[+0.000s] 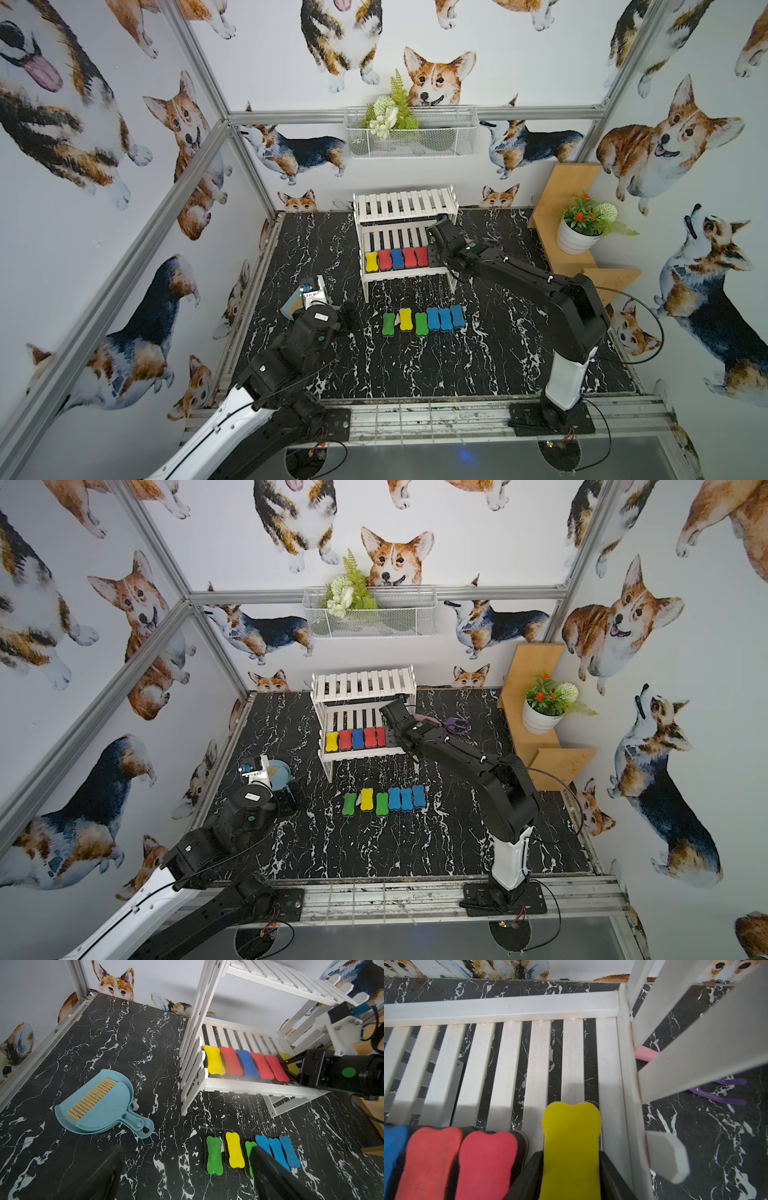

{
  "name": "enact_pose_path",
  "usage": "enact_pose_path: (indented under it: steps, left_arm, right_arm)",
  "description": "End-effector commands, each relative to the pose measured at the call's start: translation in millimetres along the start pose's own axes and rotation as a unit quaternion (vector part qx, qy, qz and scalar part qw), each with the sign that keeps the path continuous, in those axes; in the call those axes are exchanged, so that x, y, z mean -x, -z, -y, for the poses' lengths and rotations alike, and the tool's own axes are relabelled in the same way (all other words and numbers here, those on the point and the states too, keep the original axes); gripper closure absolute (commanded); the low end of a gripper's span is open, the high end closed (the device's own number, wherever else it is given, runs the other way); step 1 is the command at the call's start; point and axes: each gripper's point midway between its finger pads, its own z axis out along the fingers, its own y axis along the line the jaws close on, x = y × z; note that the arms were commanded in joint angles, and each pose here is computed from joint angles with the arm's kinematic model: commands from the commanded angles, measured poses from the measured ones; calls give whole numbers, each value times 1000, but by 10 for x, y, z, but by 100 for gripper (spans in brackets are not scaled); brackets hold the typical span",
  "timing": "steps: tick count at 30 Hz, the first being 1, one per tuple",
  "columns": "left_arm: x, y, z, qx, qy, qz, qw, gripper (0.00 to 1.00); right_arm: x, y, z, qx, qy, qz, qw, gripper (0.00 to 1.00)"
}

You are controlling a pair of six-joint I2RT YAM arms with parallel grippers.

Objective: Remove the whiteboard erasers from the shelf
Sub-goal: Pick up the whiteboard eraser from the shelf, then place the whiteboard eraser at the center of the board.

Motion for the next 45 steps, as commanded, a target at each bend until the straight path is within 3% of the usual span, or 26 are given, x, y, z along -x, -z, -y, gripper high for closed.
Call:
enact_pose_path:
  steps: [1, 5, 8, 11, 18, 24, 36, 41, 45]
  left_arm:
    - [10, 5, -24, 5, 4, 4, 1000, 1]
    - [-124, -67, -87, 18, 1, -7, 1000, 1]
    - [-130, -73, -93, 21, 4, -7, 1000, 1]
    - [-140, -77, -63, 10, 5, -7, 1000, 1]
    - [-145, -91, -38, 3, 5, -6, 1000, 1]
    - [-165, -127, -18, 2, 3, -9, 1000, 1]
    - [-185, -135, -22, 4, 3, -14, 1000, 1]
    - [-182, -130, -23, 5, 1, -14, 1000, 1]
    - [-193, -136, -22, 4, 2, -16, 1000, 1]
  right_arm:
    - [185, 238, -7, 5, -11, 31, 999, 57]
    - [145, 572, 9, 30, -24, 45, 998, 58]
    - [-158, 736, 62, 44, -29, 31, 998, 58]
    - [-585, 889, 176, 52, -42, 9, 998, 59]
    - [-1969, 1028, 473, 51, -71, -86, 992, 60]
    - [-2738, 1065, 514, 53, -60, -157, 984, 60]
    - [-2703, 764, 324, 33, -33, -150, 988, 59]
    - [-2756, 733, 354, 24, -30, -156, 987, 54]
    - [-2672, 768, 370, 21, -32, -142, 989, 43]
